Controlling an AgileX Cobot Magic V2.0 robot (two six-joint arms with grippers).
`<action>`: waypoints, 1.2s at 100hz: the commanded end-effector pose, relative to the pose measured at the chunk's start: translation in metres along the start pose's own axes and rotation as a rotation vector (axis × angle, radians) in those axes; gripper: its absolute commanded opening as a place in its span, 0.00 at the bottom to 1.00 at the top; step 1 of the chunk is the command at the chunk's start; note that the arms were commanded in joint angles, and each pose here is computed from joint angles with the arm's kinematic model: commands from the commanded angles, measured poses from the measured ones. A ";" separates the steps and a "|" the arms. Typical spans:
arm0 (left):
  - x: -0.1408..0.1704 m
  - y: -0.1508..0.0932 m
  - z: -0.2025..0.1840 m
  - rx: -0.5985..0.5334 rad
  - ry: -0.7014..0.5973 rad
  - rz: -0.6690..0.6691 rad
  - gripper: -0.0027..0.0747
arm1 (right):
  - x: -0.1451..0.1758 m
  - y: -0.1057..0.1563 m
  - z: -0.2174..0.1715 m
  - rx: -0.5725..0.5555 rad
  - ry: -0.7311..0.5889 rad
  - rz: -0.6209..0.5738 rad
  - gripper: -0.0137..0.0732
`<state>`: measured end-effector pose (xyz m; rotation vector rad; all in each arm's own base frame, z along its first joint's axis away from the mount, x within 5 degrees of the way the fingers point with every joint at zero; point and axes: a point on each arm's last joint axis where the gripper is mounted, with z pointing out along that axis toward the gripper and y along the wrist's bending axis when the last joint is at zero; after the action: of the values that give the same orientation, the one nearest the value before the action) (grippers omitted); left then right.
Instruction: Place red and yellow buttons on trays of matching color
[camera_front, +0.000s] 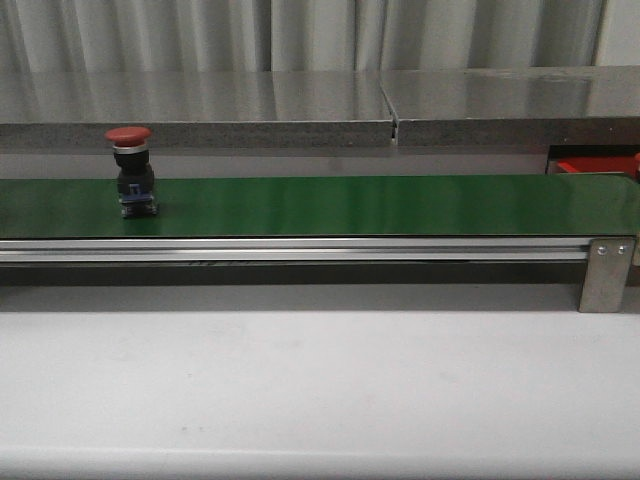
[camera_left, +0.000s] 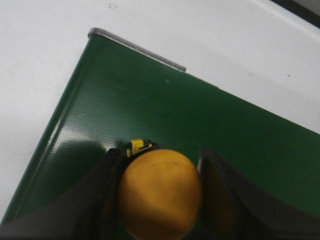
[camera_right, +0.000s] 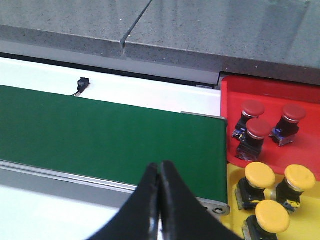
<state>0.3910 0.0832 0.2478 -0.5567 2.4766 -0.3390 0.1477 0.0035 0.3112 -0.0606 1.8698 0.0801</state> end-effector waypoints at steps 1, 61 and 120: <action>-0.010 -0.013 -0.016 0.053 -0.069 -0.023 0.12 | -0.013 -0.003 -0.003 0.036 -0.082 -0.005 0.07; -0.014 -0.048 -0.089 0.108 -0.266 0.183 0.61 | -0.013 -0.003 -0.003 0.034 -0.079 -0.005 0.07; 0.074 -0.104 -0.170 0.237 -0.399 0.510 0.01 | -0.013 -0.002 -0.003 0.030 -0.082 0.012 0.07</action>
<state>0.2872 -0.0180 0.3632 0.0948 2.1931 -0.2886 0.1477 0.0035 0.3112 -0.0609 1.8698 0.0799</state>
